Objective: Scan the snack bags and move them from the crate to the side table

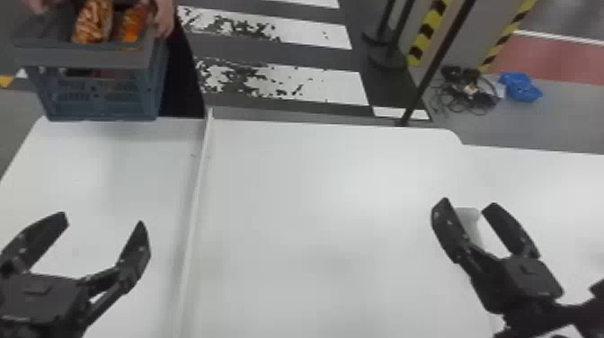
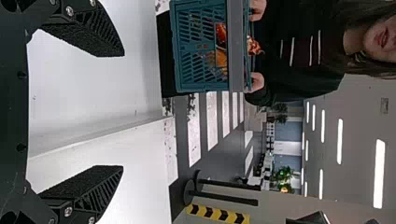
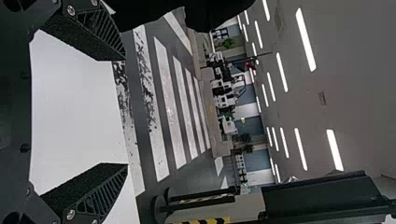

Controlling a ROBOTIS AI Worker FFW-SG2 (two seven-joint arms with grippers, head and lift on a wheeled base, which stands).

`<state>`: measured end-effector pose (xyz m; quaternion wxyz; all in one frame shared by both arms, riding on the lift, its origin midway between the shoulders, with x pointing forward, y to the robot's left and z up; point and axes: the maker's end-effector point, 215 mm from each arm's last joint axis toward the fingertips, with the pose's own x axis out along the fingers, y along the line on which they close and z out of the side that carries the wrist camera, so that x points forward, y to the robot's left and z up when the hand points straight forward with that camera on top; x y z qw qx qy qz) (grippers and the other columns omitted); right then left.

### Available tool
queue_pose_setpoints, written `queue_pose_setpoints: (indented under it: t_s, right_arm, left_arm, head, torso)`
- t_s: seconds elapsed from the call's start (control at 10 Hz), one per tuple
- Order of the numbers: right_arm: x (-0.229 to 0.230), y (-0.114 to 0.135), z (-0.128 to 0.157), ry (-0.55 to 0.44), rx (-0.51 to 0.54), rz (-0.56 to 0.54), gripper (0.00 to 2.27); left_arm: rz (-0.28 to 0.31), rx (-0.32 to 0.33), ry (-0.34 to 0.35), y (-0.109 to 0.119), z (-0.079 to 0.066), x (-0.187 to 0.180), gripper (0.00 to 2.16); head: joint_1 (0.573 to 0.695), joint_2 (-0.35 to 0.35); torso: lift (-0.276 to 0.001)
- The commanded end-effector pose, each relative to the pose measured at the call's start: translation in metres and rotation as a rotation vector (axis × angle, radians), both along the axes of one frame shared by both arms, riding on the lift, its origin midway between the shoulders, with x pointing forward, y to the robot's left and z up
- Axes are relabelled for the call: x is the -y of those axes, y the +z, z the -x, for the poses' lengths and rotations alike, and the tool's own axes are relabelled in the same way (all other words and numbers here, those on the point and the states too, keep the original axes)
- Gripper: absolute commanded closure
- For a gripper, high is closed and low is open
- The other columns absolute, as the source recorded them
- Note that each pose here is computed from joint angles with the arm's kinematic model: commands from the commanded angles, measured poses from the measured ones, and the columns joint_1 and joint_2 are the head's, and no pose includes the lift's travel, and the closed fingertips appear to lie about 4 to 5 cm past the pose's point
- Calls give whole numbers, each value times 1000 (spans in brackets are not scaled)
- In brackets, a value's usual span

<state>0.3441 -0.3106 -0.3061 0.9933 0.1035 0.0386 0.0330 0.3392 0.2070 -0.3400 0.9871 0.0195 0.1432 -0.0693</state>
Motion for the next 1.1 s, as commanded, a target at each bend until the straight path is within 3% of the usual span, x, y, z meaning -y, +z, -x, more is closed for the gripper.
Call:
queue_pose_setpoints:
  t_s: [0.0,1.0]
  right_arm:
    - [0,-1,0,-1,-2,0,117]
    - [-5,6,0,10,2,0,117]
  left_arm:
    - [4,0,-6,0,0,1,140]
    - [2,14,-12,5,-4,2,137]
  head:
    - [695,-175]
    - [695,-170]
  torso:
    - [-87]
    - [-87]
